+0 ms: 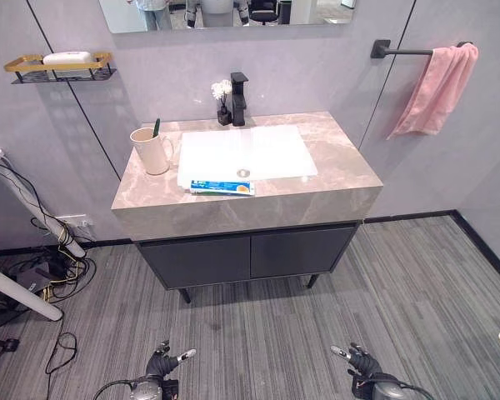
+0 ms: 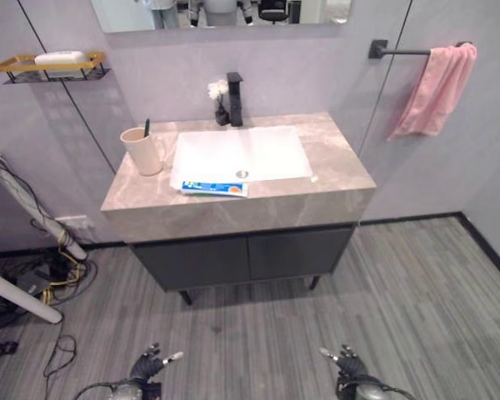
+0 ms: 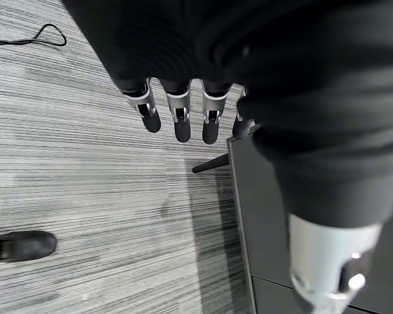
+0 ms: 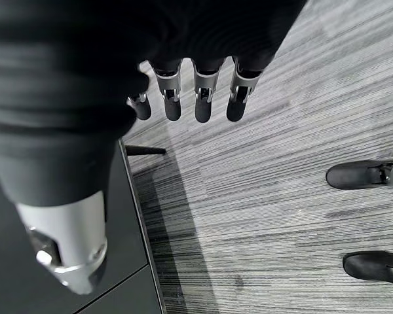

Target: Put brush and paste in cup on sink, flatten towel.

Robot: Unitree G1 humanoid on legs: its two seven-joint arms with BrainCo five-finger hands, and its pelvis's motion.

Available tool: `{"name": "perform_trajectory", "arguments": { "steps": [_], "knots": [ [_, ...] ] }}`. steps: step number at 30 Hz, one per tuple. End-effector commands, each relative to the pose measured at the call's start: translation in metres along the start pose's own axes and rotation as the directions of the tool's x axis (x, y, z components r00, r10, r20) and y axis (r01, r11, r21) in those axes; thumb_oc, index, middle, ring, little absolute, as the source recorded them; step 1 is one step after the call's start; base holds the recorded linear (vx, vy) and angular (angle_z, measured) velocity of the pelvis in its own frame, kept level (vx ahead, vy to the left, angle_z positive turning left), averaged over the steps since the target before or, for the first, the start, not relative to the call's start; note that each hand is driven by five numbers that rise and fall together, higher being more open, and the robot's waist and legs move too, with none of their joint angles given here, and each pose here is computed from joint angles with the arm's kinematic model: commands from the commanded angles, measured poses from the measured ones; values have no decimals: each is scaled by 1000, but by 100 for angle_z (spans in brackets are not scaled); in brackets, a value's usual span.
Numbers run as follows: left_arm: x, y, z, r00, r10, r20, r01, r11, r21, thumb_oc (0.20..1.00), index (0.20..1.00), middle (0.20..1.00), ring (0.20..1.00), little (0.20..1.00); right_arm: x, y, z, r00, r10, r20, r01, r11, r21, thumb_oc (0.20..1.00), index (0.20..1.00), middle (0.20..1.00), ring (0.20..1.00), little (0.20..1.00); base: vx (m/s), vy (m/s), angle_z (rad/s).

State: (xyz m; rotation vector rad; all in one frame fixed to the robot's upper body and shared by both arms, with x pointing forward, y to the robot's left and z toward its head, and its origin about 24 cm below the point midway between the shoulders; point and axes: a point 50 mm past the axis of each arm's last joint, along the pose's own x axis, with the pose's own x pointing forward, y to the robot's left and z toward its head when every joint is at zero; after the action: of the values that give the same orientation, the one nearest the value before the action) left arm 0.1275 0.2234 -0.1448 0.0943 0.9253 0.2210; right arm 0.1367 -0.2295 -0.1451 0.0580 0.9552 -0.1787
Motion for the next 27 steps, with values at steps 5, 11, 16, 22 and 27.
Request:
{"name": "perform_trajectory", "arguments": {
  "steps": [5, 11, 16, 22, 27],
  "knots": [
    [9, 2, 49, 984, 10, 180, -13, 1000, 16, 1000, 1000, 1000, 1000, 1000, 7, 29, 69, 962, 128, 242, -83, 979, -186, 1000, 1000, 1000, 1000, 1000, -104, 7, 3],
    [11, 4, 62, 976, 8, 219, -19, 999, 51, 1000, 1000, 1000, 1000, 1000, 8, 38, 86, 948, 160, 274, -101, 971, -219, 1000, 1000, 1000, 1000, 1000, 3, 6, 11],
    [9, 4, 63, 972, -6, 236, -14, 996, 83, 1000, 1000, 1000, 1000, 1000, 7, 38, 80, 948, 179, 262, -97, 950, -297, 1000, 1000, 1000, 1000, 1000, 27, 0, -6],
    [7, 4, 56, 973, -16, 232, -3, 997, 81, 1000, 1000, 1000, 1000, 1000, 5, 30, 71, 956, 160, 247, -75, 944, -321, 1000, 1000, 1000, 1000, 1000, -24, -8, -7],
    [5, -1, 61, 965, -51, 258, 40, 998, 49, 1000, 1000, 1000, 1000, 1000, 4, 27, 74, 952, 162, 261, -82, 954, -290, 1000, 1000, 1000, 1000, 1000, -4, -5, -2]
  ]
}}
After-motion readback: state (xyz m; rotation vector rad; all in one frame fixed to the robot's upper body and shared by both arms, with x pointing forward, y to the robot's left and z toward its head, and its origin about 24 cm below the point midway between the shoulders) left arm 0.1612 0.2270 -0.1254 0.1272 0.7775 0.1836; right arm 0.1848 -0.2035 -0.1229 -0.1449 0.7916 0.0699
